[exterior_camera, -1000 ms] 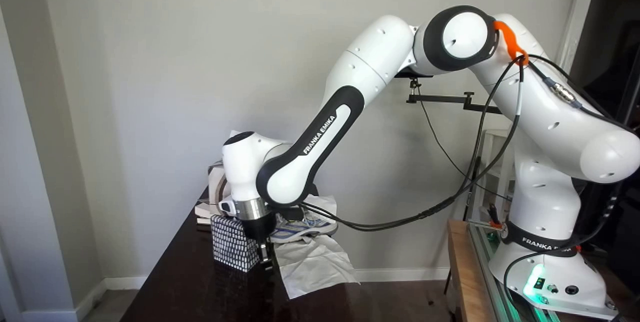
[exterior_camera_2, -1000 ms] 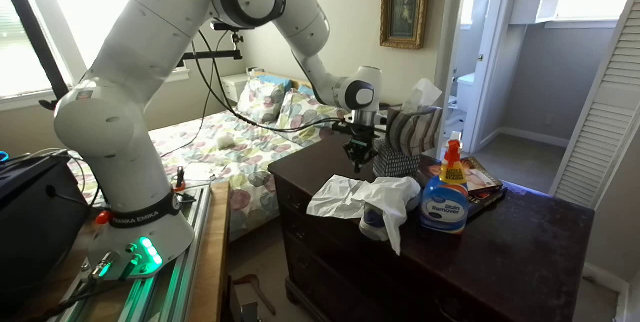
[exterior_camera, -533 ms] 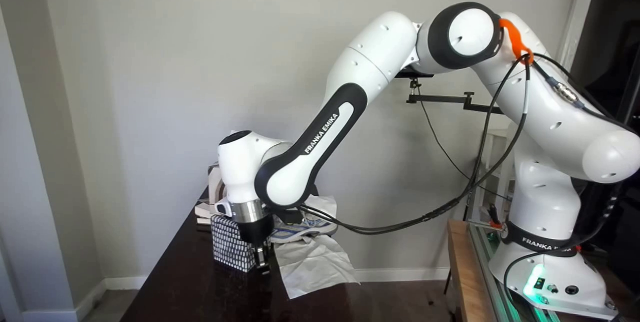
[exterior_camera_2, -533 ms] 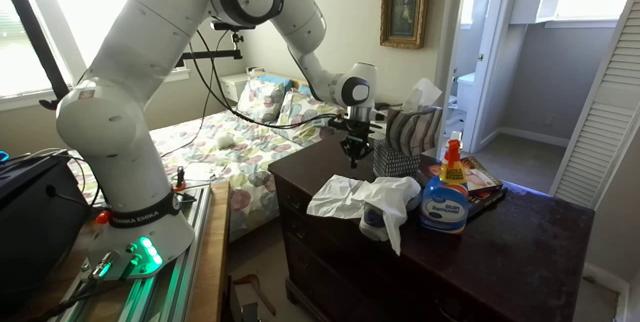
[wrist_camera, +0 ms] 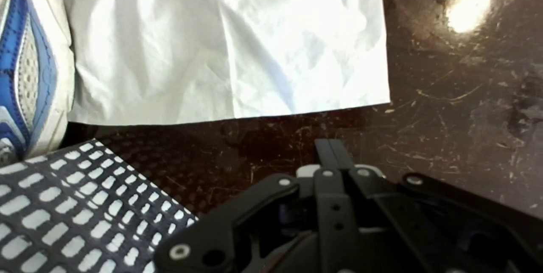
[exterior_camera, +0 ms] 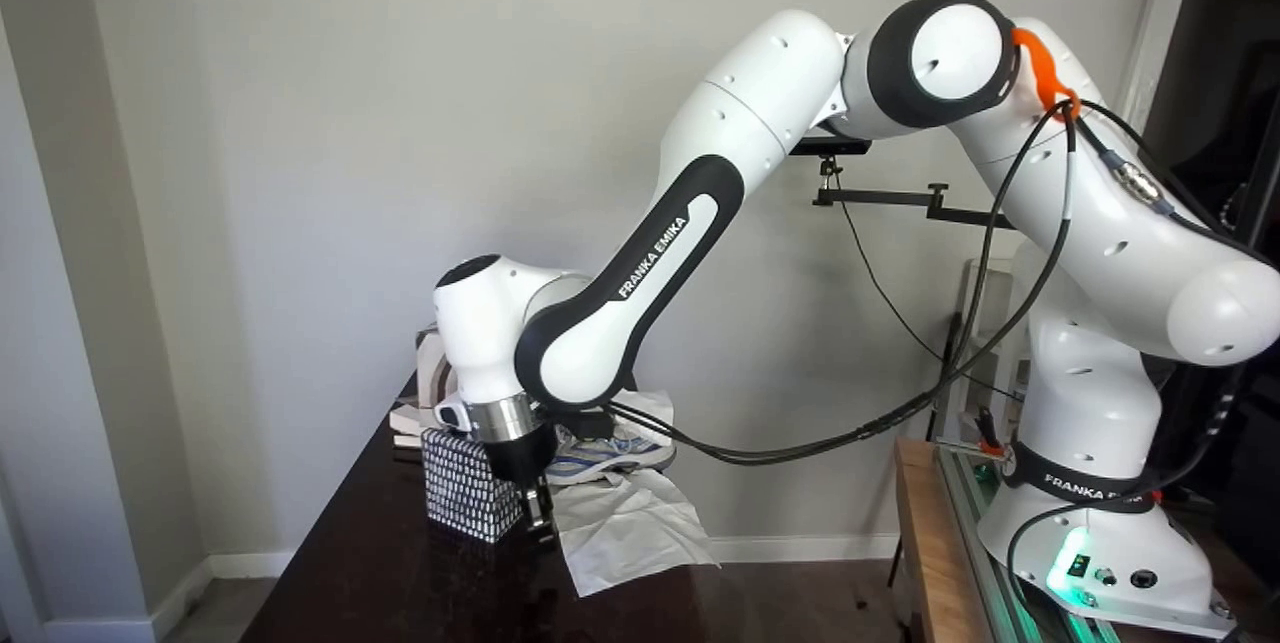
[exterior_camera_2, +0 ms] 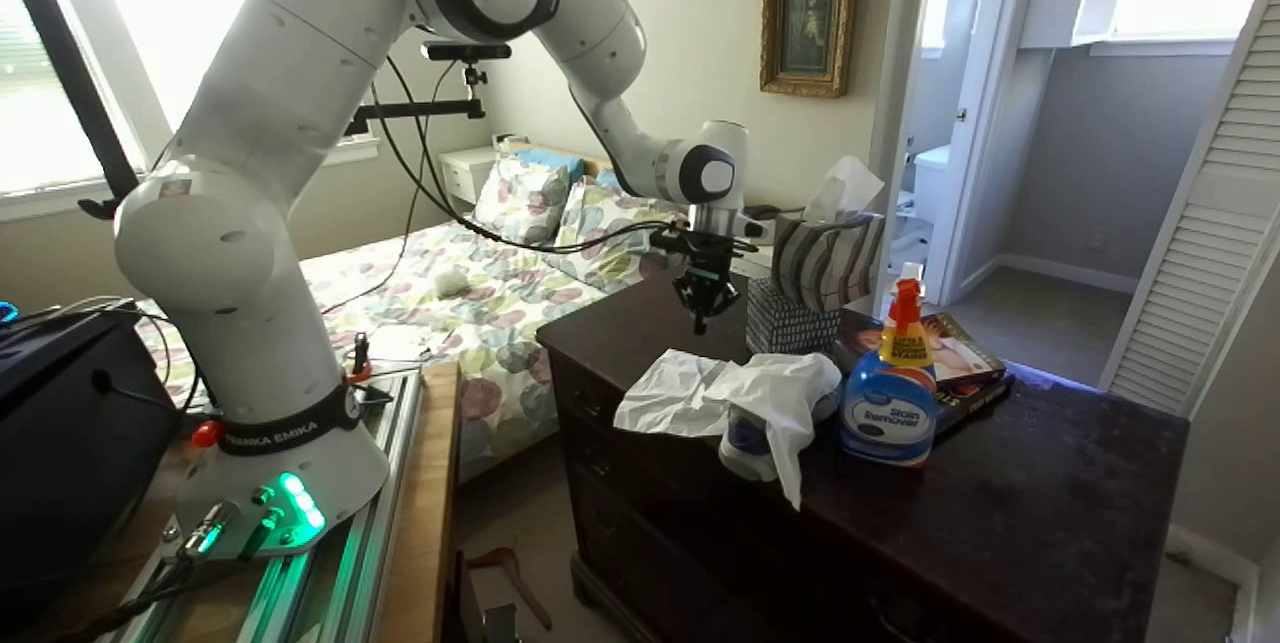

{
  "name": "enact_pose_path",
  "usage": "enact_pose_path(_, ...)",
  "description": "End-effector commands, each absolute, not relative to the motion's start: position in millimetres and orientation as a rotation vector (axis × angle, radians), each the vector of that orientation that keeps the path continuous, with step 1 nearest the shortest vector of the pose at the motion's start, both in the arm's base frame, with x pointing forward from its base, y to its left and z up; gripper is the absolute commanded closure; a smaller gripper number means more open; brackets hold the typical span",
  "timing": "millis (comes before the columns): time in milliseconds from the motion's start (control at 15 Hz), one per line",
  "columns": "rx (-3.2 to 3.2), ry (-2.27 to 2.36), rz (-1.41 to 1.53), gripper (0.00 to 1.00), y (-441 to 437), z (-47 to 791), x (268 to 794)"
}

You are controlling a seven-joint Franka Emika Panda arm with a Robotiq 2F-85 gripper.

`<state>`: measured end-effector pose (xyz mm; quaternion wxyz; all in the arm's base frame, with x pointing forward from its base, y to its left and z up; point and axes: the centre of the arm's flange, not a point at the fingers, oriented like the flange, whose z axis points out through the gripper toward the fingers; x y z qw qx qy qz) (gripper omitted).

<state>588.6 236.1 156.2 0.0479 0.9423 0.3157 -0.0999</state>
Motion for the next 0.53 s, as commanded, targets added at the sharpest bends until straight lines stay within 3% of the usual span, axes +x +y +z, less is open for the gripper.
enact_pose_path(0, 2.856, 0.962, -0.322, 1.00, 220.5, 167.2, 564.3)
enact_pose_path(133, 2.861, 0.969, -0.328, 1.00, 218.5, 168.5, 558.1)
enact_pose_path(200, 2.873, 0.966, -0.327, 0.74, 218.5, 171.6, 556.9)
enact_pose_path(267, 2.886, 0.942, -0.324, 0.73, 218.0, 175.2, 555.8)
enact_pose_path(333, 2.870, 0.954, -0.340, 0.93, 223.4, 162.6, 571.1)
enact_pose_path(467, 2.871, 0.953, -0.336, 0.79, 222.1, 167.8, 568.7)
